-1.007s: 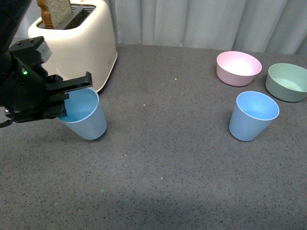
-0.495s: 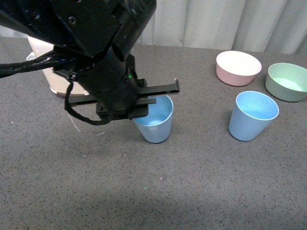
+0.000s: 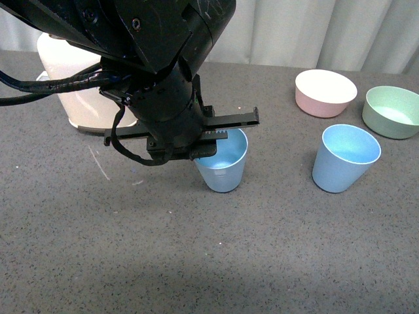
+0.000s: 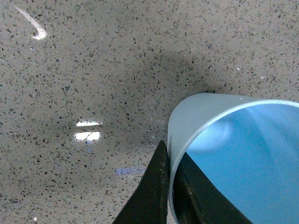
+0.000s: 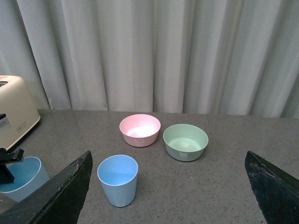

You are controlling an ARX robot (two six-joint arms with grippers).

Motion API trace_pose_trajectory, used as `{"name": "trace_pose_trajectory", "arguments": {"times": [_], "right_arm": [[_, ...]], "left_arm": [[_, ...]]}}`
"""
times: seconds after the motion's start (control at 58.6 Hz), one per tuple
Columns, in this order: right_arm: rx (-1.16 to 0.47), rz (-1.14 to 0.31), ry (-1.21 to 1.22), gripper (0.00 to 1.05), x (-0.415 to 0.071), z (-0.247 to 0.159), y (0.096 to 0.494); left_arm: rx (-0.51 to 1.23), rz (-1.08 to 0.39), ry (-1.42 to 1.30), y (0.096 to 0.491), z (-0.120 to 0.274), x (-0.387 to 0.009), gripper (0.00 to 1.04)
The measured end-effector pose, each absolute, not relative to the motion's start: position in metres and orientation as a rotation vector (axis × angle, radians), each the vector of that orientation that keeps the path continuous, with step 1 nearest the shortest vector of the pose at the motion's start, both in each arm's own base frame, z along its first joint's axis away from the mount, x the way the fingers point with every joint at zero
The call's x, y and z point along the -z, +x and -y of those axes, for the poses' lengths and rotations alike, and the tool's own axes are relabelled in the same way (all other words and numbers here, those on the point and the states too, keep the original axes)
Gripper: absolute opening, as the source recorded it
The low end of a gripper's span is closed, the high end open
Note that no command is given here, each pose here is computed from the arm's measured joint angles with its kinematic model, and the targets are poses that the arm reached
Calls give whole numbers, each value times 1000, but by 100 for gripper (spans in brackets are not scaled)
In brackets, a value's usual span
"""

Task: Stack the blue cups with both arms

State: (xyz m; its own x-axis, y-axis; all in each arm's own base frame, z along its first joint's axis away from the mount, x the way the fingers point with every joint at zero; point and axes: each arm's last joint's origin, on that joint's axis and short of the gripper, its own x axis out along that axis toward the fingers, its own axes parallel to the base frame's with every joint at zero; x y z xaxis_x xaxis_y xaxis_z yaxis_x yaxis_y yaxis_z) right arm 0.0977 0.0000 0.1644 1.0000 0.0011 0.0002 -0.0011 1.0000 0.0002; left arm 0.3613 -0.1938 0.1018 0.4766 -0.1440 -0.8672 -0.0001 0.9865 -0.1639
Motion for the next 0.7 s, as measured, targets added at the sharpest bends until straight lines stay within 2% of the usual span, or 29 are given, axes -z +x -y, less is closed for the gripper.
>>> {"name": "trace_pose_trajectory", "arguments": {"times": [0.29, 0.342, 0.598, 0.666, 0.7], "right_arm": [[-1, 0, 0, 95, -164, 0, 98], [-1, 0, 0, 95, -164, 0, 98], [-1, 0, 0, 95, -164, 0, 98], [-1, 0, 0, 95, -164, 0, 98], [-1, 0, 0, 95, -164, 0, 98]], "left_arm": [[111, -1058, -247, 363, 194, -113, 45], [117, -1030, -273, 363, 194, -123, 56], [149, -917, -320, 361, 191, -155, 97], [139, -905, -310, 361, 190, -153, 99], [105, -746, -235, 360, 188, -144, 92]]}}
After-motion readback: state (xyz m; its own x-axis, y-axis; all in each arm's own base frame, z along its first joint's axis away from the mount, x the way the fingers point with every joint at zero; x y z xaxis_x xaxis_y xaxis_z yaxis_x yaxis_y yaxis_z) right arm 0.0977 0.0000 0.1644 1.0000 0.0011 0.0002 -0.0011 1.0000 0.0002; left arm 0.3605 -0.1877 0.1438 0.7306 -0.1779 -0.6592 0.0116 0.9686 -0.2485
